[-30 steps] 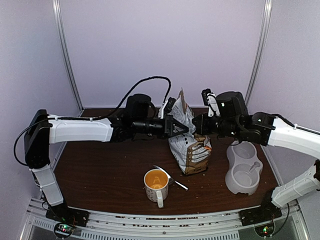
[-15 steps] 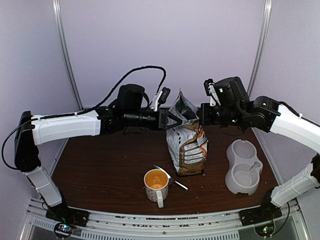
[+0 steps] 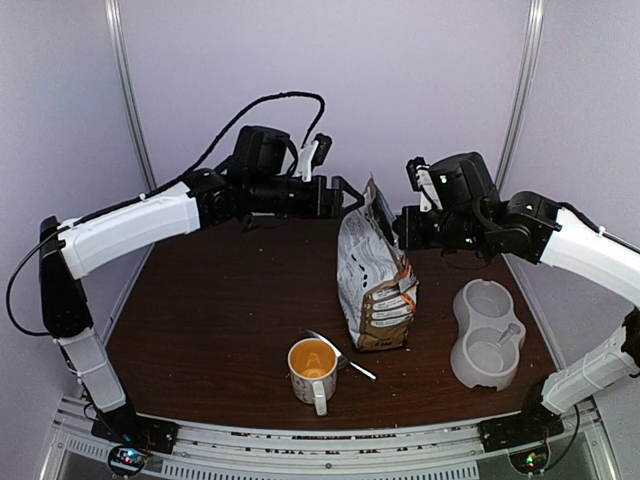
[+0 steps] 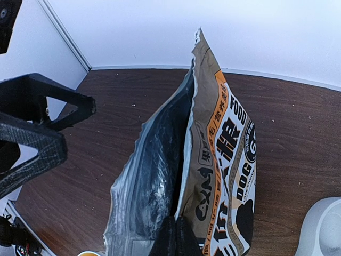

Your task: Serve the pet food

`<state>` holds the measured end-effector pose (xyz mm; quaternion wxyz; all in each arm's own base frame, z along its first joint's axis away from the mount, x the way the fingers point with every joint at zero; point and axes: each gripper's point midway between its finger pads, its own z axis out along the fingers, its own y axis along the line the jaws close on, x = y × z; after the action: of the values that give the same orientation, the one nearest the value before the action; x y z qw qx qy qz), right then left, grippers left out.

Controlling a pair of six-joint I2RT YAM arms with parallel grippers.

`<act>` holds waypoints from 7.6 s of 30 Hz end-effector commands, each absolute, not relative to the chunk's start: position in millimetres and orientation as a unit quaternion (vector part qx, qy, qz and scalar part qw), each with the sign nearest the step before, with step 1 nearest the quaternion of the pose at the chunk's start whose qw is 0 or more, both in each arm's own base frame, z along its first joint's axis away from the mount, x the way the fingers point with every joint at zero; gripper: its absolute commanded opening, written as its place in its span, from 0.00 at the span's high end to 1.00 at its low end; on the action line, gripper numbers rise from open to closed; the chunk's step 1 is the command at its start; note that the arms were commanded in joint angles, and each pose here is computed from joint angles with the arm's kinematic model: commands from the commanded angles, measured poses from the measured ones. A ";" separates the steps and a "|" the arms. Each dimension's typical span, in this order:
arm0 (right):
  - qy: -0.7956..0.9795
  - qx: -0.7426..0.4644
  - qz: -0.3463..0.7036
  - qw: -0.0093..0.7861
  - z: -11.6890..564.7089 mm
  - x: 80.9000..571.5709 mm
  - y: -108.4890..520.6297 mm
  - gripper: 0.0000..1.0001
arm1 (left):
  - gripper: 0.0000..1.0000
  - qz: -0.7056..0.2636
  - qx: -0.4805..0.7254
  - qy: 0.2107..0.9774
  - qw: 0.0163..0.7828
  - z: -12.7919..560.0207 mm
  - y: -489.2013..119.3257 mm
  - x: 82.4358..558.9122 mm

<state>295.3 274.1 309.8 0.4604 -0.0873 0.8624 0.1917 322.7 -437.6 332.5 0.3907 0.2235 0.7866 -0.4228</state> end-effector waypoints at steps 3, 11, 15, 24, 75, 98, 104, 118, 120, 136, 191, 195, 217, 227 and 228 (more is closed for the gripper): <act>0.858 -0.099 0.198 0.463 313.0 295.9 279.3 1.00 | 0.15 -0.423 0.250 0.789 0.369 321.3 -461.3 332.8; 0.863 -0.105 0.183 0.460 304.6 298.4 281.8 1.00 | 0.07 -0.422 0.268 0.797 0.338 306.3 -483.1 337.5; 0.865 -0.105 0.172 0.459 300.2 300.1 281.2 1.00 | 0.07 -0.416 0.268 0.804 0.329 298.2 -483.6 338.1; 0.870 -0.090 0.144 0.464 297.2 303.3 269.9 1.00 | 0.34 -0.385 0.266 0.829 0.307 274.7 -469.1 331.8; 0.838 -0.092 0.220 0.491 350.0 321.7 317.3 0.73 | 1.00 -0.314 0.231 0.794 0.467 389.3 -338.8 413.6; 0.928 0.156 0.067 0.331 130.4 338.0 72.0 0.09 | 0.29 -0.319 0.252 0.766 0.498 397.2 -307.8 398.8; 0.946 0.146 0.055 0.283 96.7 363.1 76.3 0.10 | 0.14 -0.286 0.216 0.765 0.536 405.4 -268.8 372.6; 0.945 0.111 0.135 0.276 87.0 432.6 144.9 0.20 | 0.07 -0.235 0.116 0.792 0.552 375.7 -187.1 324.2; 0.940 0.112 0.142 0.288 91.7 447.3 151.7 0.22 | 0.07 -0.231 0.105 0.794 0.553 372.9 -179.6 321.0; 0.909 0.087 0.172 0.370 160.6 483.9 167.0 0.18 | 0.04 -0.255 0.126 0.790 0.542 380.2 -183.8 307.2; 0.897 0.063 0.076 0.432 316.8 386.8 269.2 1.00 | 0.93 -0.266 0.178 0.842 0.435 344.1 -328.5 423.8; 0.890 0.057 0.105 0.441 324.6 382.6 271.0 1.00 | 0.93 -0.283 0.154 0.836 0.443 351.3 -329.9 429.4; 0.848 -0.187 0.255 0.425 229.7 254.0 273.5 0.37 | 0.07 -0.294 0.123 0.780 0.539 346.8 -224.8 341.4; 0.863 -0.289 0.248 0.333 120.7 207.4 322.5 0.53 | 0.06 -0.289 0.071 0.795 0.528 319.4 -191.5 312.3; 0.862 -0.300 0.246 0.327 114.5 204.2 327.8 0.54 | 0.06 -0.289 0.069 0.796 0.528 318.8 -190.7 311.3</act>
<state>209.2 295.3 112.5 0.3152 -0.2643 0.8855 0.2159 314.7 -196.0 302.4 0.5070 0.0929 0.8125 -0.2724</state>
